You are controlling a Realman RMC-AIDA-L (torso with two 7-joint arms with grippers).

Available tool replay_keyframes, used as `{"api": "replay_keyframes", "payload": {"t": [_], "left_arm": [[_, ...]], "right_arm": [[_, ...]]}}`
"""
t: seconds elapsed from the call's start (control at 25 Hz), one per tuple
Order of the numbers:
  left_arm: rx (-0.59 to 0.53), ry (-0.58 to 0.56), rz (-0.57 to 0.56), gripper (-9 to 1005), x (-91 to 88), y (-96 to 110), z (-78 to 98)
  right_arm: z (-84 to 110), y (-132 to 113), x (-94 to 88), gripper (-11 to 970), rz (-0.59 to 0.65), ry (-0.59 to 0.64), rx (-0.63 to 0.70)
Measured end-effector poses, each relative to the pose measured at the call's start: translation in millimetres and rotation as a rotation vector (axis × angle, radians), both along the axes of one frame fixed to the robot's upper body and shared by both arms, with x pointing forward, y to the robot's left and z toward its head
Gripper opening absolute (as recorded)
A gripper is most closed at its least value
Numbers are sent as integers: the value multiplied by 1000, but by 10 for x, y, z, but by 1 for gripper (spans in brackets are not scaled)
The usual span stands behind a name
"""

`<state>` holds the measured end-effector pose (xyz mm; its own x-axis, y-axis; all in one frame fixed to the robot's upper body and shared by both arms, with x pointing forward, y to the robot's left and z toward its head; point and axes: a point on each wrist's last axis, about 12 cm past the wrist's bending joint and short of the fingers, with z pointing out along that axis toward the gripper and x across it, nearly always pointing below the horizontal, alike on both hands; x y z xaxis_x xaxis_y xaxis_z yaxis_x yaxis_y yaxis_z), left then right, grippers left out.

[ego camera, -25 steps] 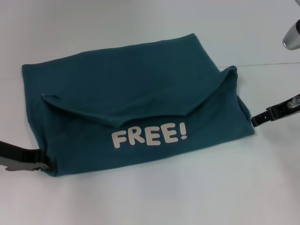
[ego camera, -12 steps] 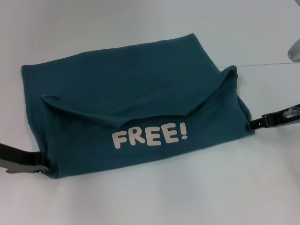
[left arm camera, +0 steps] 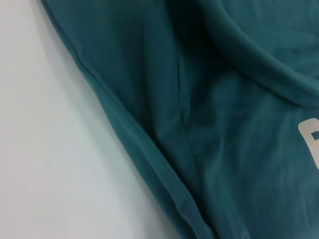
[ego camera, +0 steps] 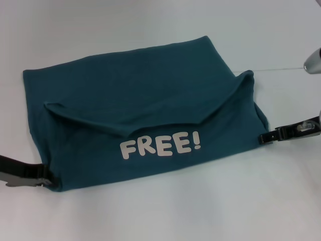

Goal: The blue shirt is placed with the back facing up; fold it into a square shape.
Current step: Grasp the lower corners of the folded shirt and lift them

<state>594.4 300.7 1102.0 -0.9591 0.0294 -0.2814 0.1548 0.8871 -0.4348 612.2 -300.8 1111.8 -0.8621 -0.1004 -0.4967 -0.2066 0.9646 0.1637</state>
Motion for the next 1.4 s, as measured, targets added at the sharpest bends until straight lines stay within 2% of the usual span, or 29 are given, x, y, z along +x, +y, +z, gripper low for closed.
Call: {"api": "replay_keyframes", "payload": {"t": [1.0, 1.4], "left_arm": [[3, 2, -11, 57, -11, -7, -11], [-3, 6, -19, 58, -22, -14, -22]], "right_arm": [[-175, 113, 45, 912, 19, -27, 18], [-183, 149, 60, 723, 44, -46, 50]]}}
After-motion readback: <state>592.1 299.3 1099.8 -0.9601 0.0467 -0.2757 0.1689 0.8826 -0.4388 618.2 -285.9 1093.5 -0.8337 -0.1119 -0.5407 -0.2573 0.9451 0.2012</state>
